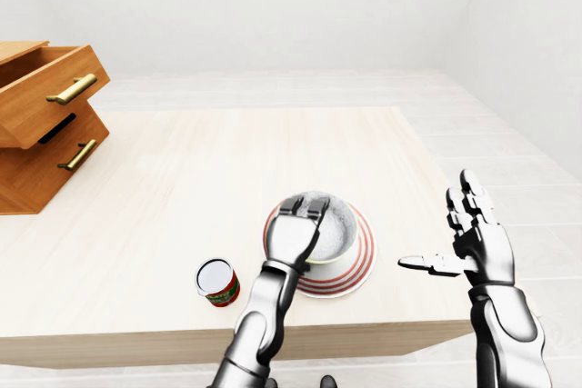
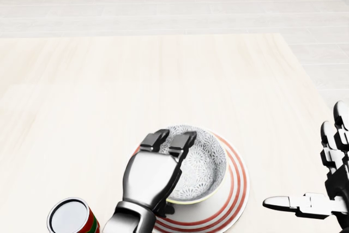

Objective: Put the bowl on the plate.

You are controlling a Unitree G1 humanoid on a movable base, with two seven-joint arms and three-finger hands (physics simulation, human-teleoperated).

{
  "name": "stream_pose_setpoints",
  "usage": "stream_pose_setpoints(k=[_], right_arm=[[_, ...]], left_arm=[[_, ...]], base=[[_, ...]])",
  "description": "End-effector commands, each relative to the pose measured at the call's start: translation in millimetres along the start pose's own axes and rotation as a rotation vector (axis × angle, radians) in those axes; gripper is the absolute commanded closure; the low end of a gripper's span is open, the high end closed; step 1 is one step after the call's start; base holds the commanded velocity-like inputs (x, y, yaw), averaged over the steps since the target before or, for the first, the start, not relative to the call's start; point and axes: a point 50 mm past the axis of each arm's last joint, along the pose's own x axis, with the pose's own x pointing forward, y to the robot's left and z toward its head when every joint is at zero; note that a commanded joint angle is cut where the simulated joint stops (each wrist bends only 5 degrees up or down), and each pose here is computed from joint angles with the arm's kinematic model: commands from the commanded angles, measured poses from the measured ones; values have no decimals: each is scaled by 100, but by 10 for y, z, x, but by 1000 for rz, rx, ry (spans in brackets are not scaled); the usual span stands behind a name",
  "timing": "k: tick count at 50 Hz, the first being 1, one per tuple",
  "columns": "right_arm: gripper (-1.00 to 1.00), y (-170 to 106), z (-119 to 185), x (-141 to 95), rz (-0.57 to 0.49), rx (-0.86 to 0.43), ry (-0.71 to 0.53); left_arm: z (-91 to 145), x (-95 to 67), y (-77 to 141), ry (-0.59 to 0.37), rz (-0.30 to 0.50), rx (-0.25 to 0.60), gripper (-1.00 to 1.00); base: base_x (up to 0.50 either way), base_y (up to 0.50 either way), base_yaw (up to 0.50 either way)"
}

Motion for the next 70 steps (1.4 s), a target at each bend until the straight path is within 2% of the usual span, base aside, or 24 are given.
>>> stream_pose_setpoints(k=[1,5,7,8,50,61,70], right_arm=[[-100,1,7,-6,0,-2,-2],[-100,-4,12,-10,0,-1,-4],[-100,-9,17,-11,-1,-1,-6],[-100,-11,19,-12,-1,-1,-7],[-100,-14,52,-18,-2,-4,-21],[-100,-8,23,-12,-1,0,-10],[-100,-18,44,-18,-4,-1,-18]], left_arm=[[-1,-10,25,1,9,-2,-66],[3,-10,39,0,12,0,-74],[6,-9,46,0,13,-2,-99],[7,-8,44,0,12,-2,-100],[72,-147,348,-18,62,-23,-100],[117,-280,388,-35,71,-29,-100],[115,-328,467,-40,86,-36,-100]], base=[[0,0,0],[0,0,0],[0,0,0],[0,0,0],[0,0,0],[0,0,0],[0,0,0]])
